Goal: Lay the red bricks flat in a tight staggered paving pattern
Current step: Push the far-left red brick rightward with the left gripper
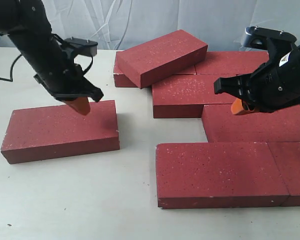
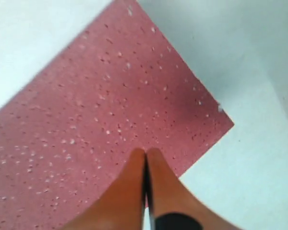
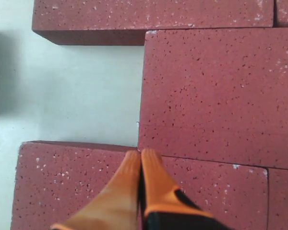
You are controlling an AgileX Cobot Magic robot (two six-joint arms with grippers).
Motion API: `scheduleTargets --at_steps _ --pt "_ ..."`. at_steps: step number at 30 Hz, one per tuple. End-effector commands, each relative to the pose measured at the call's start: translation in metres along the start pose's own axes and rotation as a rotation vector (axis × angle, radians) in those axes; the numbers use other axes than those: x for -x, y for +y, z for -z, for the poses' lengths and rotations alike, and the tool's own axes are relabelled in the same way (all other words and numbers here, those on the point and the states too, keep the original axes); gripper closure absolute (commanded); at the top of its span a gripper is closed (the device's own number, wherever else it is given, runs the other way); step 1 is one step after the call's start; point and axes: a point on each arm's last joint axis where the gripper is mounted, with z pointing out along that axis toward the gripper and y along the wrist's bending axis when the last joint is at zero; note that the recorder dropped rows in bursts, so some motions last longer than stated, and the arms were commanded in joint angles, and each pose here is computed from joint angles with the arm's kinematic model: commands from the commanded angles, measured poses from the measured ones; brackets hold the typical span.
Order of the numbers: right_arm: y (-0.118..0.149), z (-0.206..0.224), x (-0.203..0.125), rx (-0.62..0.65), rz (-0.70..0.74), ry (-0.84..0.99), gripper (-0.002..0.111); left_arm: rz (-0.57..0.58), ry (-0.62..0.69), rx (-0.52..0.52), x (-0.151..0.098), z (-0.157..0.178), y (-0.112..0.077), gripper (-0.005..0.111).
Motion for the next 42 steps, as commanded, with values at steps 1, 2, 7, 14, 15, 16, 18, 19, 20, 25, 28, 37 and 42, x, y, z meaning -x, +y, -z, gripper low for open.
scheduleTargets --at_steps 1,2,7,14,15,16,18,19,20,25,28,37,42 --pt "-0.001 0.004 0.003 0.003 0.003 -0.022 0.109 0.135 -0.089 0.214 -0.004 0.036 0.007 0.107" --pt "0.0 0.004 0.003 0.004 0.001 -0.022 0.109 0.193 -0.08 0.281 -0.006 0.04 0.012 0.107" --pt "0.001 0.004 0.003 0.016 -0.01 -0.021 0.109 0.212 -0.064 0.239 -0.013 0.02 0.009 0.107" --pt "0.001 0.004 0.002 0.02 0.0 -0.018 0.109 0.183 -0.025 0.228 -0.022 -0.021 0.004 0.107" --pt "0.001 0.004 0.002 0.021 -0.001 -0.018 0.109 0.181 -0.015 0.226 -0.022 -0.026 0.003 0.107" --pt "0.001 0.004 0.002 0.025 -0.005 -0.018 0.109 0.178 -0.015 0.226 -0.021 -0.03 0.003 0.107" --pt "0.002 0.004 0.002 0.032 -0.001 -0.017 0.109 0.186 -0.019 0.21 -0.02 -0.035 0.001 0.107" --pt "0.002 0.004 0.002 0.035 0.001 -0.017 0.109 0.187 -0.021 0.207 -0.019 -0.037 0.0 0.107" --pt "0.003 0.004 0.002 0.037 0.001 -0.017 0.109 0.178 -0.025 0.204 -0.018 -0.038 -0.002 0.107" --pt "0.003 0.004 0.002 0.042 -0.002 -0.015 0.109 0.106 -0.046 0.191 -0.015 -0.042 -0.016 0.107" --pt "0.003 0.004 0.002 0.042 -0.002 -0.013 0.109 0.086 -0.071 0.181 -0.012 -0.044 -0.024 0.107" --pt "0.004 0.004 0.002 0.047 -0.005 -0.013 0.109 0.046 -0.122 0.141 -0.007 -0.048 -0.048 0.107" --pt "0.003 0.004 0.002 0.046 0.0 -0.012 0.109 0.025 -0.131 0.154 -0.006 -0.044 -0.05 0.107"
